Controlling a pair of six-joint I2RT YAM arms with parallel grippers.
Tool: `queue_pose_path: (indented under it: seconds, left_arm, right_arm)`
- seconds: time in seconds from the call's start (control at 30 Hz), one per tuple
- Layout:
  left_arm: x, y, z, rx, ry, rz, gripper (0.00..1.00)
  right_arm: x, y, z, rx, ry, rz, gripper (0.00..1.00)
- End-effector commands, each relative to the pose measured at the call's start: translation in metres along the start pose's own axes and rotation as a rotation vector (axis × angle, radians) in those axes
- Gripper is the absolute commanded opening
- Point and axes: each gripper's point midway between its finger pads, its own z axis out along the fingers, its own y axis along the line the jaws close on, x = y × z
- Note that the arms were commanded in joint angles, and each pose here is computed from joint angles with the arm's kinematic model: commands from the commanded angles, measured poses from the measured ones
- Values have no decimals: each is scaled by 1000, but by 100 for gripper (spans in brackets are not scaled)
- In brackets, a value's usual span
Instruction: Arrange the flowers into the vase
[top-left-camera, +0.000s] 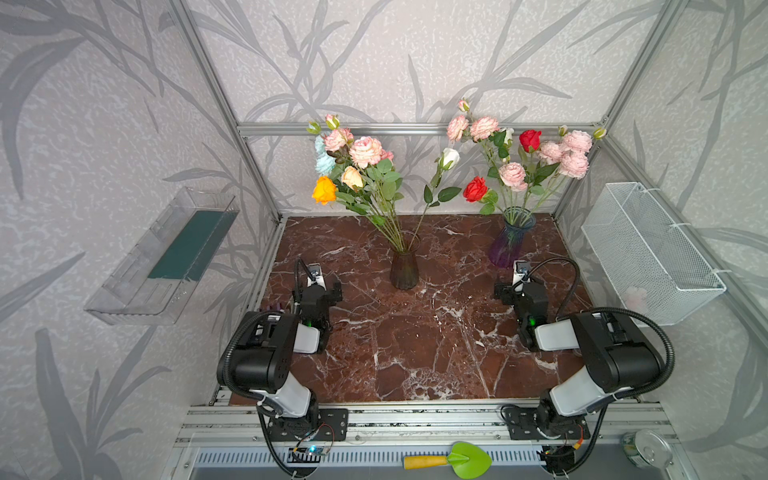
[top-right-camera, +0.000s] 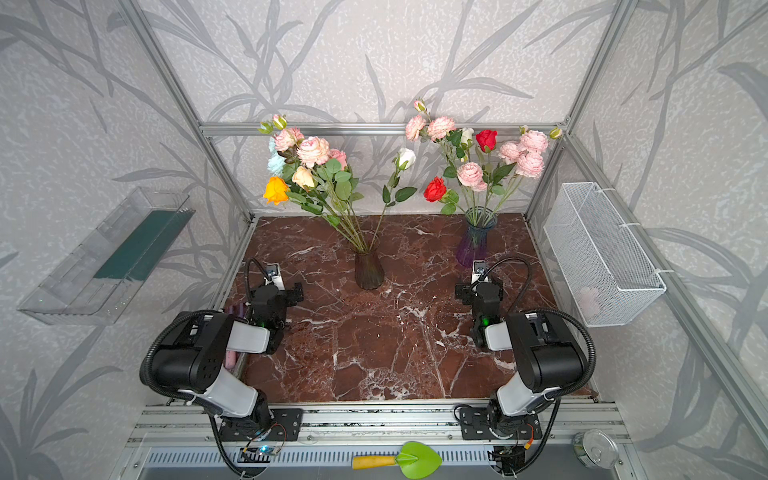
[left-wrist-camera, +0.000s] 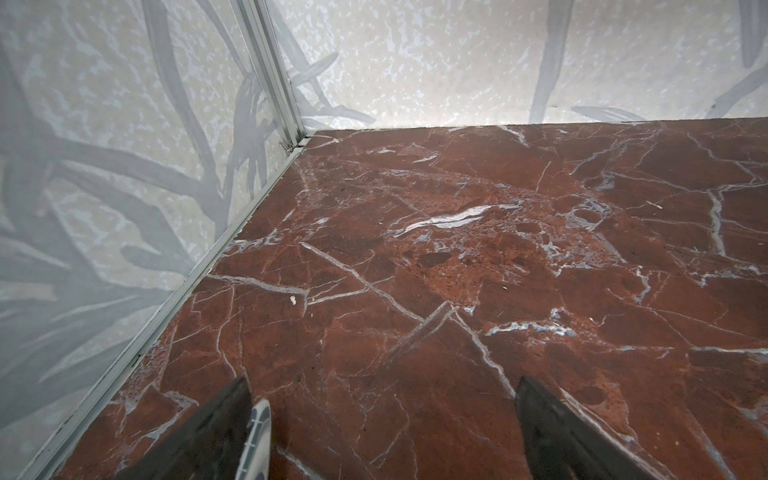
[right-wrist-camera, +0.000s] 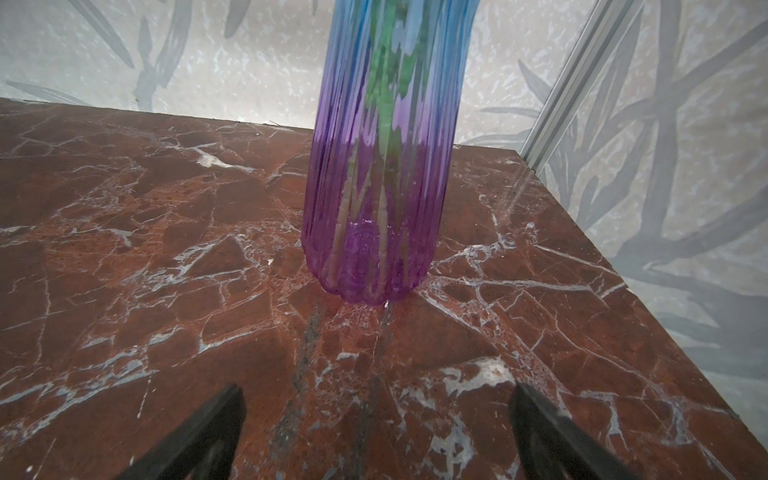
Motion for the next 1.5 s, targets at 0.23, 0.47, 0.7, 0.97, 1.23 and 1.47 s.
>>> queue_pose_path:
  seconds: [0.23, 0.47, 0.7, 0.97, 1.23, 1.47]
  left_arm:
    - [-12, 1, 1, -1, -28, -19, 99]
    - [-12, 1, 1, -1, -28, -17, 99]
    - [-12, 1, 1, -2, -29, -18, 99]
    - [-12, 1, 1, -2, -28, -17, 99]
    - [-12, 1, 1, -3, -28, -17, 99]
    - [-8, 2, 9, 51, 31, -56, 99]
  right_arm:
    - [-6, 10, 1, -48, -8, -13, 99]
    - [-6, 10, 1, -49, -6, -13, 99]
    - [-6, 10, 1, -49, -7, -14, 99]
    - [-6, 10, 1, -49, -7, -14, 99]
    - [-6, 10, 1, -49, -8, -13, 99]
    - [-7, 10, 1, -49, -8, -14, 99]
